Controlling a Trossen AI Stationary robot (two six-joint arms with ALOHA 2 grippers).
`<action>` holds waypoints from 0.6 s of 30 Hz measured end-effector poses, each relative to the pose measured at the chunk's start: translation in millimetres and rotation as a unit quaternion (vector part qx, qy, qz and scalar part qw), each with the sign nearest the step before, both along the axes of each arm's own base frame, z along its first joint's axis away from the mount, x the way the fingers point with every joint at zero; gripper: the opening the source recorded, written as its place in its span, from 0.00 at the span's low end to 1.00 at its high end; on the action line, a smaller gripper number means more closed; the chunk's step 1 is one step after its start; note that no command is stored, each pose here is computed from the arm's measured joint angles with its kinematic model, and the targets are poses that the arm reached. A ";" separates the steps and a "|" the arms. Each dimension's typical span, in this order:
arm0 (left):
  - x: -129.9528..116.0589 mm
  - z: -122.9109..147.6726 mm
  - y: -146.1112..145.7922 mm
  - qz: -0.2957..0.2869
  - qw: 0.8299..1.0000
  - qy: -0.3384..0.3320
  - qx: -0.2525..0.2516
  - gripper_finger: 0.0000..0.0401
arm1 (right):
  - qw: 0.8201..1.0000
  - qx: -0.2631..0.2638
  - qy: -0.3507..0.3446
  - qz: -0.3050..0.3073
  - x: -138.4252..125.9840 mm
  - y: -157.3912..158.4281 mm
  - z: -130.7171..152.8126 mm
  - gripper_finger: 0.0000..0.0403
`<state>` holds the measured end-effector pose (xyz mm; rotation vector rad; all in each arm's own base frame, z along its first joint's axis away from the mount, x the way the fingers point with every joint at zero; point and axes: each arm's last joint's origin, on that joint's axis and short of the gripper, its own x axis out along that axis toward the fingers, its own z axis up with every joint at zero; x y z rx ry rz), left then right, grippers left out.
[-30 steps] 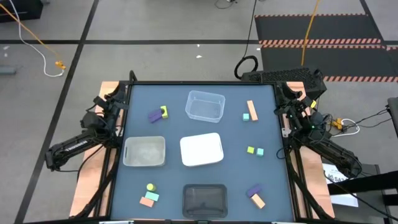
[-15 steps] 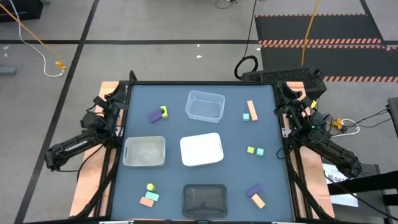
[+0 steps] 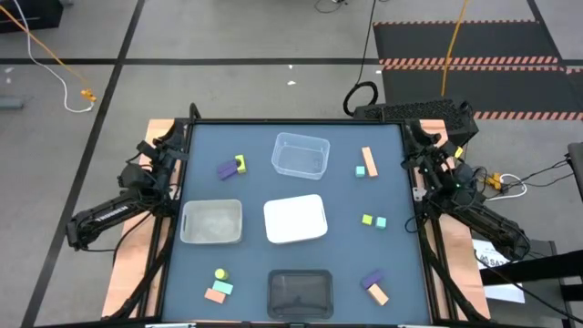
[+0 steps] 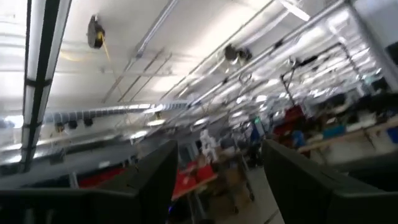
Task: Sort & place blocks by color
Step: Put the top light brown block into the transparent bin
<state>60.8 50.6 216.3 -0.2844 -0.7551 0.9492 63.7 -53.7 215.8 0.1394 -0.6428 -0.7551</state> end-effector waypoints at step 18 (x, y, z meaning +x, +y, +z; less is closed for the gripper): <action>0.0 -0.1 0.0 0.000 1.000 0.000 0.000 0.34 | 0.948 0.196 0.252 0.003 20.0 -14.2 -54.8 0.56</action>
